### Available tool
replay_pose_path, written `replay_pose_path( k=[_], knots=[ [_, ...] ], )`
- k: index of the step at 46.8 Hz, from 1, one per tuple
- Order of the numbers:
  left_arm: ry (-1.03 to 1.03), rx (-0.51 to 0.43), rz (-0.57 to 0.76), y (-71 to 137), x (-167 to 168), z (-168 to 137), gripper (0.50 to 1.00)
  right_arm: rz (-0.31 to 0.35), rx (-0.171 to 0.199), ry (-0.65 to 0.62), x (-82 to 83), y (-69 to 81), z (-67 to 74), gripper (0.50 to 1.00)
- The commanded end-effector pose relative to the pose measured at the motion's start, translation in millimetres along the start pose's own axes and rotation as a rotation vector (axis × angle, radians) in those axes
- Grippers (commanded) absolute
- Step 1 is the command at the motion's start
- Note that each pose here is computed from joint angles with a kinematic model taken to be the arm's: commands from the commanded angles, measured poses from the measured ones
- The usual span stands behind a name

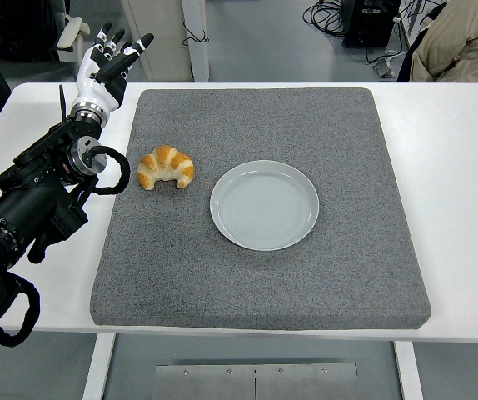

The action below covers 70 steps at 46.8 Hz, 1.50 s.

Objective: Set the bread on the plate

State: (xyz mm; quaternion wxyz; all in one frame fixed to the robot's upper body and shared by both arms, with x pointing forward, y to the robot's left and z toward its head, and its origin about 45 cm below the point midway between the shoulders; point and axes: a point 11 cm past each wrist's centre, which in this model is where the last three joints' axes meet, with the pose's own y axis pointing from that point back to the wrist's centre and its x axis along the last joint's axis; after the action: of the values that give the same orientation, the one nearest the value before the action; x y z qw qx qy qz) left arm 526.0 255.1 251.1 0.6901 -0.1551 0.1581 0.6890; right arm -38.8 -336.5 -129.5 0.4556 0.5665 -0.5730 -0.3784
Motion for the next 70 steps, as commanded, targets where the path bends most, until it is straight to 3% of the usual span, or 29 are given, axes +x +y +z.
replay_pose_path(
  k=[1,39,54,70],
  knots=[
    [0.000,0.001,0.000,0.0,0.1,-0.1,0.996,0.000,0.001,0.000,0.0,-0.1,-0.4,1.000],
    [-0.119,0.037,-0.056,0.9,-10.0,-4.7,0.992,0.000,0.001,0.000,0.0,-0.1,-0.4,1.000],
    [-0.226,0.012,-0.074,1.2,-0.1,22.6,0.992,0.000,0.001,0.000,0.0,-0.1,-0.4,1.000],
    [-0.504,0.038,-0.220,9.5,-3.6,47.1,0.990,-0.002,0.001,0.000,-0.5,-0.2,-0.5,1.000]
  ],
)
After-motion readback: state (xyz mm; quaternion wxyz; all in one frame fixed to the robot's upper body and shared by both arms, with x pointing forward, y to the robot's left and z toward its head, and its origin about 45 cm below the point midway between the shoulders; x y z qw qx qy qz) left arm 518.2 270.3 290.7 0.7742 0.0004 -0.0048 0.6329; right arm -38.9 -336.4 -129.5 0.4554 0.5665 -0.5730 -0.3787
